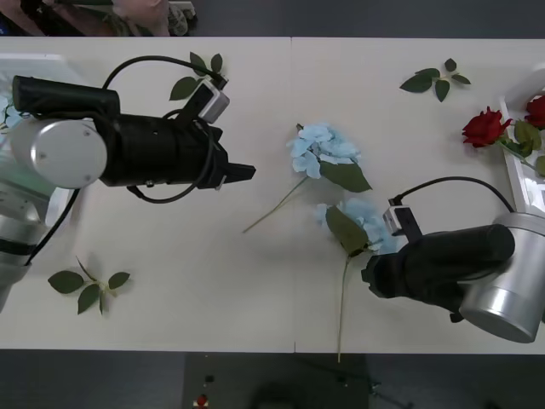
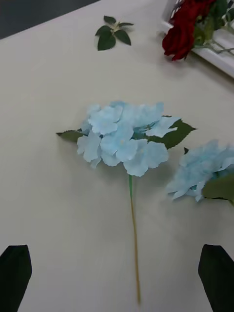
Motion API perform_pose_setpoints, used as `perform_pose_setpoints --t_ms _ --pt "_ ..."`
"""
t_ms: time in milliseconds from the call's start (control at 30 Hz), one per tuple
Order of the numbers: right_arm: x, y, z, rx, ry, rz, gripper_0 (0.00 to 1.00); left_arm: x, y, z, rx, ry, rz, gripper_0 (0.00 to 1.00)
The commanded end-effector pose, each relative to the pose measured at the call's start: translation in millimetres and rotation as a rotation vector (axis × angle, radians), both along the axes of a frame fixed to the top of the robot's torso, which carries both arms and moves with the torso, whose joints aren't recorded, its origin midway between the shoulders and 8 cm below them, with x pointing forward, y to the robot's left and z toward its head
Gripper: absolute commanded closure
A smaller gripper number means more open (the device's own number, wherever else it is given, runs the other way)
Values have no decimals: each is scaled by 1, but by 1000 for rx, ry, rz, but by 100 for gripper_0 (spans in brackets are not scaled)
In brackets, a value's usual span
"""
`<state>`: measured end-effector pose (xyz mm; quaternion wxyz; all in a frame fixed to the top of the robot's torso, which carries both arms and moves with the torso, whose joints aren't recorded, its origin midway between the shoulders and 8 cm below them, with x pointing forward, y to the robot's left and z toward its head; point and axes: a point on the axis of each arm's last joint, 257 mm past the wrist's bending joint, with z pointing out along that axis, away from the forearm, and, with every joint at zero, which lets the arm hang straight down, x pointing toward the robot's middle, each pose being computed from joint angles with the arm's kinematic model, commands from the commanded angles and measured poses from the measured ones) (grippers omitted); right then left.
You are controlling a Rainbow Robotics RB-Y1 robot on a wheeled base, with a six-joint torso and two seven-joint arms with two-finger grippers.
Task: Put the red flowers into the right box and the blue flowers into the left box
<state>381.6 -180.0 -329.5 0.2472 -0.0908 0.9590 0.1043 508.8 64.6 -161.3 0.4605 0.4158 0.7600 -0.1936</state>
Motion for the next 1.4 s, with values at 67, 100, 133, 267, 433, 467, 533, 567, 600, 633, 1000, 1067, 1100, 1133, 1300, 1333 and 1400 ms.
perform_pose_setpoints --t_ms 67,100,133,267,433,467,533,567,600,633,1000,1067,1100,1133,1300,1333,1400 --pt "7 22 -1 47 3 -28 44 21 -26 -6 81 -56 4 0" --pt "7 25 -2 51 3 -29 44 25 -27 -12 100 -58 10 0" --pt "7 27 -5 53 9 -33 44 32 -29 -18 119 -63 18 0" --pt "6 40 -10 64 18 -30 44 51 -45 -38 158 -62 32 0" --pt "7 58 -12 85 15 -44 44 69 -60 -57 237 -75 31 0" --pt "8 58 -13 82 12 -45 44 71 -65 -61 249 -79 27 0" --pt "11 60 -15 81 10 -48 44 76 -74 -69 263 -82 22 0" --pt "12 61 -15 79 6 -48 44 76 -79 -72 268 -84 17 0" --pt "15 62 -17 79 2 -51 44 78 -84 -78 274 -84 15 0" --pt "17 62 -17 74 -3 -53 44 79 -88 -81 276 -82 15 0" --pt "32 66 -33 62 1 -85 44 69 -117 -109 295 -23 0 0" --pt "35 67 -35 58 0 -87 48 63 -126 -112 291 -15 -12 0" --pt "36 67 -35 59 -1 -90 49 62 -128 -113 292 -15 -16 0" --pt "37 67 -37 53 1 -91 52 59 -134 -113 286 -18 -21 0" --pt "40 66 -41 43 -2 -96 68 58 -138 -118 286 -41 -24 0" --pt "40 66 -40 41 -2 -97 73 58 -139 -119 286 -42 -23 0" --pt "41 64 -39 31 -2 -98 86 62 -134 -123 291 -48 -11 16"
